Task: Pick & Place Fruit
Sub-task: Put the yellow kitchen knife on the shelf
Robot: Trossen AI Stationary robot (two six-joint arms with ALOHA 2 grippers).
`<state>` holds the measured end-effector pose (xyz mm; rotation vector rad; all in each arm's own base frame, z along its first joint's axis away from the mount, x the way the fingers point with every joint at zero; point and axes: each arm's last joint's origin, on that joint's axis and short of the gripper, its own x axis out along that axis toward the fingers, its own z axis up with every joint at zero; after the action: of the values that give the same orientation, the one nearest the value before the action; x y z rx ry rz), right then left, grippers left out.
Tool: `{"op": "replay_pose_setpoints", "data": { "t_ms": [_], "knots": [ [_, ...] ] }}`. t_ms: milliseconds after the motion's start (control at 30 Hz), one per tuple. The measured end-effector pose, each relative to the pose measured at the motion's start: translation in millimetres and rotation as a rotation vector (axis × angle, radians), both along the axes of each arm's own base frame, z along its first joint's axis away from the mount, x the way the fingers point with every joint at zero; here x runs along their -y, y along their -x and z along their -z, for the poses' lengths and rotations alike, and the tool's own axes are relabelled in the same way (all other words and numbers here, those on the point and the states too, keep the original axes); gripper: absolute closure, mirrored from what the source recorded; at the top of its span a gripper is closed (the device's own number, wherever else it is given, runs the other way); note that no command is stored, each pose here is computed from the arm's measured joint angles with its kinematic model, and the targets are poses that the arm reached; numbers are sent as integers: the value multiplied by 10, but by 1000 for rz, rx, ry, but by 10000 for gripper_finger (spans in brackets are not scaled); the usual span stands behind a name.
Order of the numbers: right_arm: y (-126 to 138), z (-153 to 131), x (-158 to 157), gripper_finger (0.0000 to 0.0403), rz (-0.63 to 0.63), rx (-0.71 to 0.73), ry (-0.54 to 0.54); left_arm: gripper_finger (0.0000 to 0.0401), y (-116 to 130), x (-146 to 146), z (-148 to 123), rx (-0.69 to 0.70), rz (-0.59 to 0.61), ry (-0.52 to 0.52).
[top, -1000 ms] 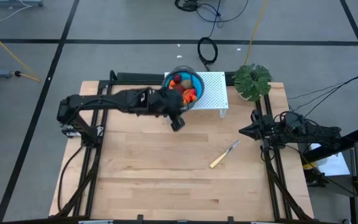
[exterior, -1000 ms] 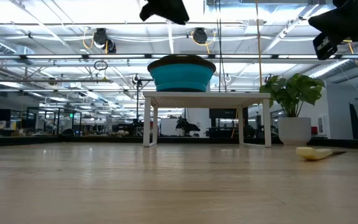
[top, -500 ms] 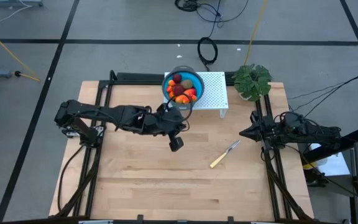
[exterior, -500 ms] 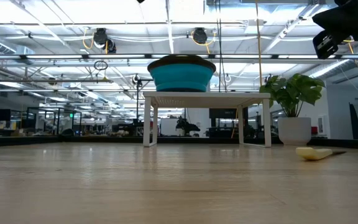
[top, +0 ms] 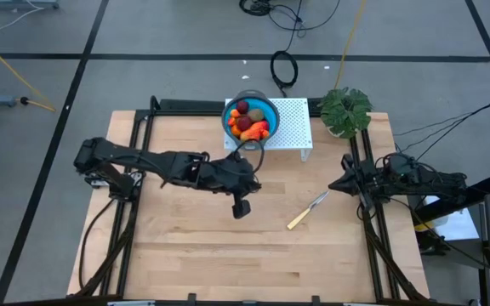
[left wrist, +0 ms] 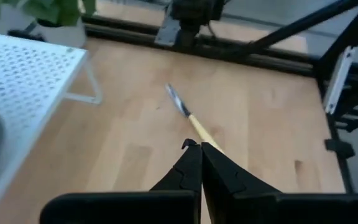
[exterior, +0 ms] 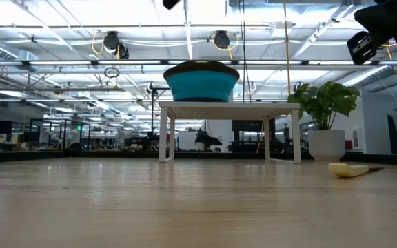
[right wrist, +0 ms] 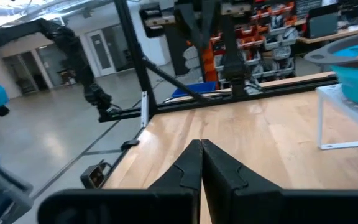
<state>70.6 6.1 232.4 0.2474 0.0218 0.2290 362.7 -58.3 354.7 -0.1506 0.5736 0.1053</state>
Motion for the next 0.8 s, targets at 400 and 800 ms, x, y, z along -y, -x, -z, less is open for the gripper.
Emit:
{"op": "replay_pose_setpoints", "data": {
  "t_ms": [400,800],
  "knots": [
    [-163,54,1,403,0,-108,-27,398,263,-70,388,128,34,45],
    [-546,110,16,403,46,-217,-122,395,1133,-198,731,278,92,71]
  ]
}}
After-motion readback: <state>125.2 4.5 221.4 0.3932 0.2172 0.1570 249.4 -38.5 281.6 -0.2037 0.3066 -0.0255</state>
